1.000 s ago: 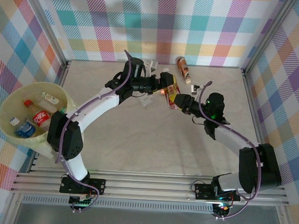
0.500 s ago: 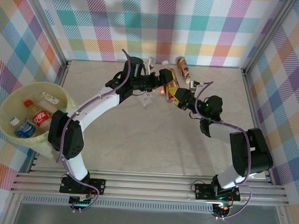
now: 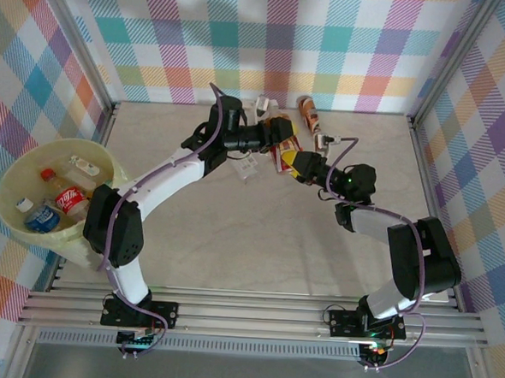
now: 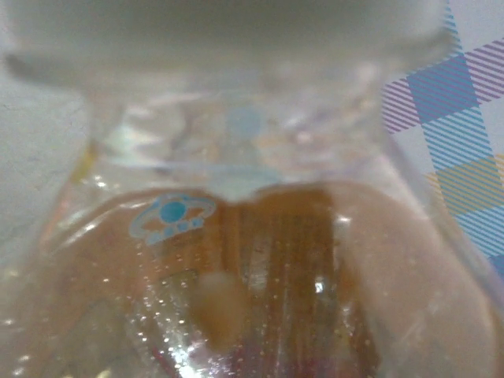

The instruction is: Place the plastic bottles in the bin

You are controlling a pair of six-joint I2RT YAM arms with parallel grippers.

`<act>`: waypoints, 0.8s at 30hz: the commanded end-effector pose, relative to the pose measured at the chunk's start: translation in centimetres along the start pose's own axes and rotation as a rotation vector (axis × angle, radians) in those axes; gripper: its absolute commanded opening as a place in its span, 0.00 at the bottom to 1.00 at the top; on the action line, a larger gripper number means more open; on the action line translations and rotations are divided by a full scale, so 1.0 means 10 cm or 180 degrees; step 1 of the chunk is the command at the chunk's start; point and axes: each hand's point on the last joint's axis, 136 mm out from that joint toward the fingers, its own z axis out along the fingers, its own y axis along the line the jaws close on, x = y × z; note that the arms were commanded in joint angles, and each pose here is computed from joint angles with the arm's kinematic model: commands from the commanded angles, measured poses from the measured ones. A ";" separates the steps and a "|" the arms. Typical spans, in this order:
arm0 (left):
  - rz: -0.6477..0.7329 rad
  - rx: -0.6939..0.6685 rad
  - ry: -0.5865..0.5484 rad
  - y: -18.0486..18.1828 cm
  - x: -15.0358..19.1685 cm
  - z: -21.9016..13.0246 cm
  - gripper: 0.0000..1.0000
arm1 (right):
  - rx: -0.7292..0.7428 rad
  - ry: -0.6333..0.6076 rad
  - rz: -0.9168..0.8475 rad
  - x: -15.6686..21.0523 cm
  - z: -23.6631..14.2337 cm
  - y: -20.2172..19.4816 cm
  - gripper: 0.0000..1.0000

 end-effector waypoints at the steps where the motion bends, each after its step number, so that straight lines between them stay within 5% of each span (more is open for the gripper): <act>1: 0.0161 0.0199 0.0032 -0.18 0.06 -0.05 0.61 | -0.0095 -0.0002 -0.0118 -0.01 0.01 0.16 0.45; 10: 0.0228 -0.0341 -0.0210 0.03 -0.03 -0.21 0.59 | 0.0412 -0.0067 -0.0237 0.02 -0.07 -0.06 0.78; 16: 0.0347 -0.0858 -0.0367 0.15 -0.12 -0.41 0.59 | 0.1239 0.0005 -0.0603 0.08 -0.29 -0.20 1.00; 24: 0.0524 -0.1588 -0.0557 0.29 -0.17 -0.86 0.59 | 0.2144 0.0055 -0.0937 0.03 -0.59 -0.33 1.00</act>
